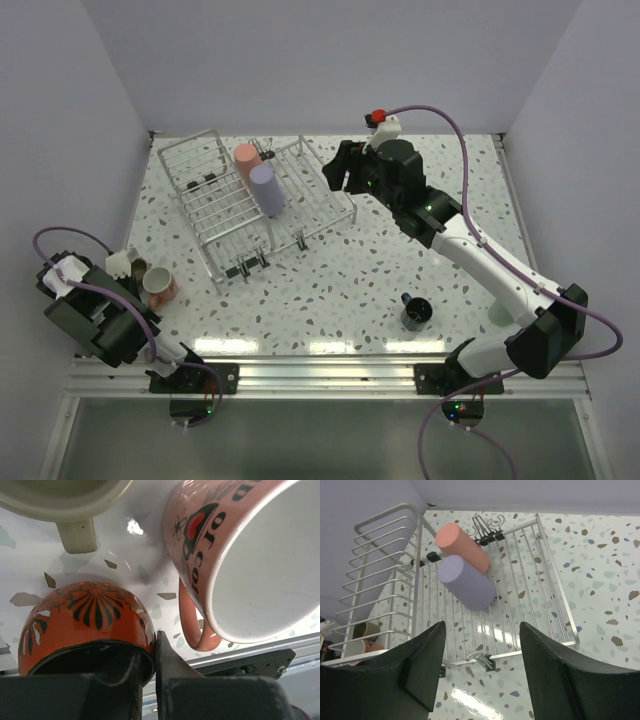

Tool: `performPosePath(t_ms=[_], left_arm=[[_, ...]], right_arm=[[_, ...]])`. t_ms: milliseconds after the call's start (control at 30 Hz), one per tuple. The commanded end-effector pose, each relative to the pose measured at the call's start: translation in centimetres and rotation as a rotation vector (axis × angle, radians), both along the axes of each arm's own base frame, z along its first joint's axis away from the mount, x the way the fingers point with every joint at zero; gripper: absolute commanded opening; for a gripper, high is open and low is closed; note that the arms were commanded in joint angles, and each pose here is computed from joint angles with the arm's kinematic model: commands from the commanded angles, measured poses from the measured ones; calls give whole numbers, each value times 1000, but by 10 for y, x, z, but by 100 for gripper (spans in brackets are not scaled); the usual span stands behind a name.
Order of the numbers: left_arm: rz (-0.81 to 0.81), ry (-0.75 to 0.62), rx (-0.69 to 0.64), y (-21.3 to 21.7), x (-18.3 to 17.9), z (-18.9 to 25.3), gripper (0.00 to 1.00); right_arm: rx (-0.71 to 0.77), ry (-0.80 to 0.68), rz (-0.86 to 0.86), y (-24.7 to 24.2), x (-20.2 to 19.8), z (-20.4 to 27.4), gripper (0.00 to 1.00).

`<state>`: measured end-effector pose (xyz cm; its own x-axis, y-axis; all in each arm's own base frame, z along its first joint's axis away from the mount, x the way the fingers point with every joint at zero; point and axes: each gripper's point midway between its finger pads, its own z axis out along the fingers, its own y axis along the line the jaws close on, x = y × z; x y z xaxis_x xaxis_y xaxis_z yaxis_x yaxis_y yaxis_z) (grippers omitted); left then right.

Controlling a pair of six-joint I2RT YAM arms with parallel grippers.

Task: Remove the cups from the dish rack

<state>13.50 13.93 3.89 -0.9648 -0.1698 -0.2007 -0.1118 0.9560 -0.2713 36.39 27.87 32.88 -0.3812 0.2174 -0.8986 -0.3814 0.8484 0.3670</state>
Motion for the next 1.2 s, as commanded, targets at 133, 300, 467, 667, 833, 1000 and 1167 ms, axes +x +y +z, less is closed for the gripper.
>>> performPosePath(t_ms=[133, 300, 467, 667, 833, 1000, 1167], left_arm=[[11, -59, -4, 4, 12, 1, 29], [6, -95, 10, 8, 20, 21, 43], [-1, -118, 61, 19, 25, 45, 49], [-17, -174, 98, 28, 37, 87, 52], [-8, -294, 146, 39, 59, 142, 53], [28, -463, 205, 45, 94, 207, 55], [-48, -569, 253, 12, 145, 246, 57]], right_arm=[[35, -79, -30, -7, 3, 32, 64], [37, -78, -29, -6, 3, 32, 65], [36, -78, -29, -5, 5, 33, 65], [23, -77, -30, -5, 6, 31, 66], [-47, -57, 7, 4, 13, 22, 75], [-180, -6, 153, 35, 26, 16, 87], [-264, 30, 265, 74, 58, -14, 93]])
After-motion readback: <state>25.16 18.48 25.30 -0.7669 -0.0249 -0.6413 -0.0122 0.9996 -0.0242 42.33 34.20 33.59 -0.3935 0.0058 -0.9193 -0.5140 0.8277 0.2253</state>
